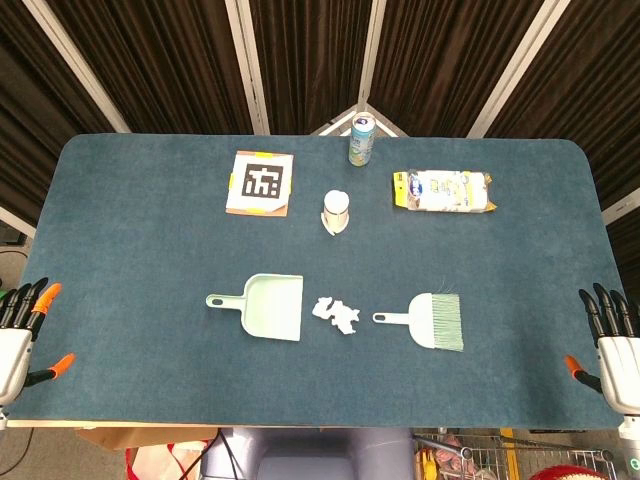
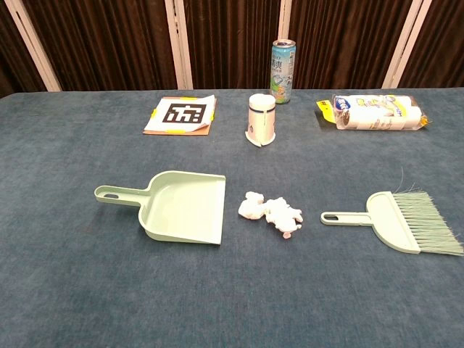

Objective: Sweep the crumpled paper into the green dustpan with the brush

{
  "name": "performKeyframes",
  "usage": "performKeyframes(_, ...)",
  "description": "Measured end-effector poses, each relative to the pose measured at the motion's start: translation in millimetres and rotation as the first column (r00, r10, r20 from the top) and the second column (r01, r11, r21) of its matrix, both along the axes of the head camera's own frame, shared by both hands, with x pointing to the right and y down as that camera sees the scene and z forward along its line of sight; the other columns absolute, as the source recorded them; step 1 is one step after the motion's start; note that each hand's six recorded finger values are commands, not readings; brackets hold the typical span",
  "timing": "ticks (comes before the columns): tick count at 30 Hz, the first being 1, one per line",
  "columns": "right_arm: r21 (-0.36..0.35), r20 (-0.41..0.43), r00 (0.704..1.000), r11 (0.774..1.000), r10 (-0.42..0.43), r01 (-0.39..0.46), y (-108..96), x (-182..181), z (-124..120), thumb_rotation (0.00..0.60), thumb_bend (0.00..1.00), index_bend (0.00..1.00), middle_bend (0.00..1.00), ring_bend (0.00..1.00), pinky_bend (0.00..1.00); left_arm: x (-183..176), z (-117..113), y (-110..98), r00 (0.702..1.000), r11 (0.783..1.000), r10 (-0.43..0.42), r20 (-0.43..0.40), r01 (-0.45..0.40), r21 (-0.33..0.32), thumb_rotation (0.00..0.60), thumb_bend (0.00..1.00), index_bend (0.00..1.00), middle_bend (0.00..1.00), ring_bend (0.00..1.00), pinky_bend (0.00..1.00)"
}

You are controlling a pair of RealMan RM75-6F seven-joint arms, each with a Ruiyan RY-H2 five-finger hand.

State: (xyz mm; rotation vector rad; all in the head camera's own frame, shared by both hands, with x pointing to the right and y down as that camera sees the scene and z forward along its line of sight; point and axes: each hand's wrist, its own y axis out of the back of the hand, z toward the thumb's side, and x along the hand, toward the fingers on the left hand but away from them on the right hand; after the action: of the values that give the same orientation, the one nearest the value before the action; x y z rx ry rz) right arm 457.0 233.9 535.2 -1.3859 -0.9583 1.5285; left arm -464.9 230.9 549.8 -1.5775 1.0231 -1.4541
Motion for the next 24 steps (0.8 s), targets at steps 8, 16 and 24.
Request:
performKeyframes(8,-0.001,0.001,1.0,1.0,0.005,-0.005,0.6,0.5,-0.5,0.6,0.21,0.0,0.0,0.0,0.0,0.6,-0.9,-0.1,1.0,1.0,0.002,0.001,-0.002,0.004,0.6,0.0,0.0,0.0,0.0,0.0)
performKeyframes(16,-0.004,0.005,1.0,1.0,-0.002,0.002,0.7,-2.1,0.1,0.6,0.21,0.0,0.0,0.0,0.0,-0.8,0.1,-0.7,1.0,1.0,-0.004,0.003,0.004,0.001,0.6,0.0,0.0,0.0,0.0,0.0)
performKeyframes(24,0.002,0.031,1.0,1.0,-0.003,0.003,-4.1,-6.0,-0.6,0.6,0.22,0.0,0.0,0.0,0.0,-0.8,-0.8,0.0,1.0,1.0,-0.005,0.004,0.005,0.0,0.6,0.0,0.0,0.0,0.0,0.0)
